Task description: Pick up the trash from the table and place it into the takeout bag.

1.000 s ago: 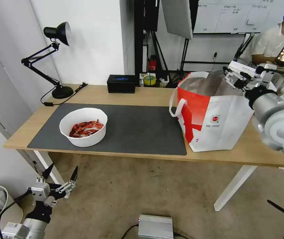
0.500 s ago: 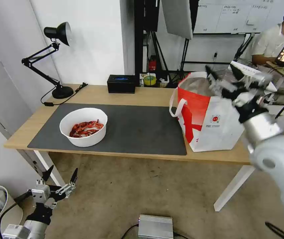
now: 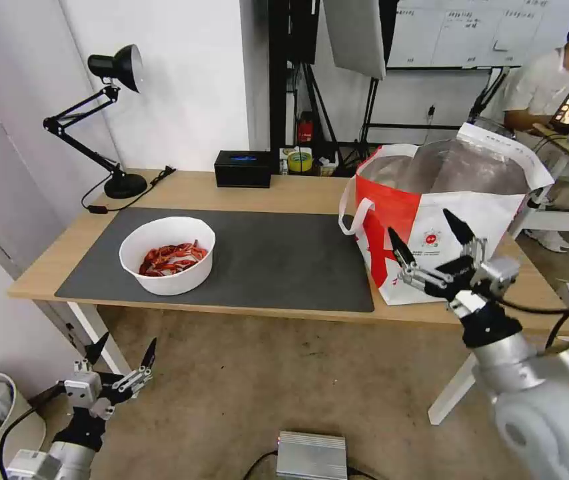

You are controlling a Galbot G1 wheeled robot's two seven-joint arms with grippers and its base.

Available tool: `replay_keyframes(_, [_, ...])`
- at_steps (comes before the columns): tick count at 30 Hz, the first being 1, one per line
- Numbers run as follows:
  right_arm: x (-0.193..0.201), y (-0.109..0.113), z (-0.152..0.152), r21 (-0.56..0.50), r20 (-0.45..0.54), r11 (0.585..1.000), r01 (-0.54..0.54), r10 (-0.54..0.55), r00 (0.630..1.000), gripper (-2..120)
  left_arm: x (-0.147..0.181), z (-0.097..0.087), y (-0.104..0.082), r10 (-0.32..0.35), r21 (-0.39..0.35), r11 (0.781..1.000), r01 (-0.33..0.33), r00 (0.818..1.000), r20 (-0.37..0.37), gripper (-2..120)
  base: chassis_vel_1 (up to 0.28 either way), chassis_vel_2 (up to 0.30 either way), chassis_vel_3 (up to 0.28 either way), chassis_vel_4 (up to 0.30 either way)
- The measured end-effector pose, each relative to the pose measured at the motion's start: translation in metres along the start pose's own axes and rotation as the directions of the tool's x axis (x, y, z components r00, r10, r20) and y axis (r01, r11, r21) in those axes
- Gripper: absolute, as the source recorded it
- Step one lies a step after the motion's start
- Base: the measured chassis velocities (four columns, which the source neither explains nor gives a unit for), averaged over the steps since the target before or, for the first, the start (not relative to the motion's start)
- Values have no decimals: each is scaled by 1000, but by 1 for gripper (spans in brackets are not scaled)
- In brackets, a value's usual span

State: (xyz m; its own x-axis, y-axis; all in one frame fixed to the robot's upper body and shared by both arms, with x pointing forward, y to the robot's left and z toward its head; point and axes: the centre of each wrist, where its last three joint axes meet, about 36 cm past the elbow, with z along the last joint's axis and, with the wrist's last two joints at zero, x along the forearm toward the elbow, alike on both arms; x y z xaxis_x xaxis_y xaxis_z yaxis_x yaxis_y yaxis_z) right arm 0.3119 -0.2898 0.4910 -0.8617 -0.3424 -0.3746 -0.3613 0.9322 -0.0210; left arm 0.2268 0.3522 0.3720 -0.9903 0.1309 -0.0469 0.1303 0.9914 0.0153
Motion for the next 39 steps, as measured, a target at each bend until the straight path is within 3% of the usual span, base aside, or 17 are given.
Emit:
replay_keyframes(10, [24, 7, 44, 55, -115, 990, -129, 134, 984, 100, -7, 2, 4, 4, 8, 1000, -4, 1000, -6, 100, 0, 0, 0, 0])
replay_keyframes(17, [38, 28, 62, 79, -216, 977, -200, 212, 953, 100, -10, 8, 8, 12, 14, 1000, -11, 1000, -12, 100, 0, 0, 0, 0])
replay_keyframes(29, [50, 69, 48, 63, -301, 976, -209, 218, 929, 100, -4, 8, 10, -11, 20, 1000, 12, 1000, -9, 100, 0, 0, 0, 0])
replay_keyframes(39, [56, 82, 52, 47, -339, 974, -220, 223, 914, 100, -5, -1, 8, -28, 19, 999, 28, 1000, 5, 100, 0, 0, 0, 0])
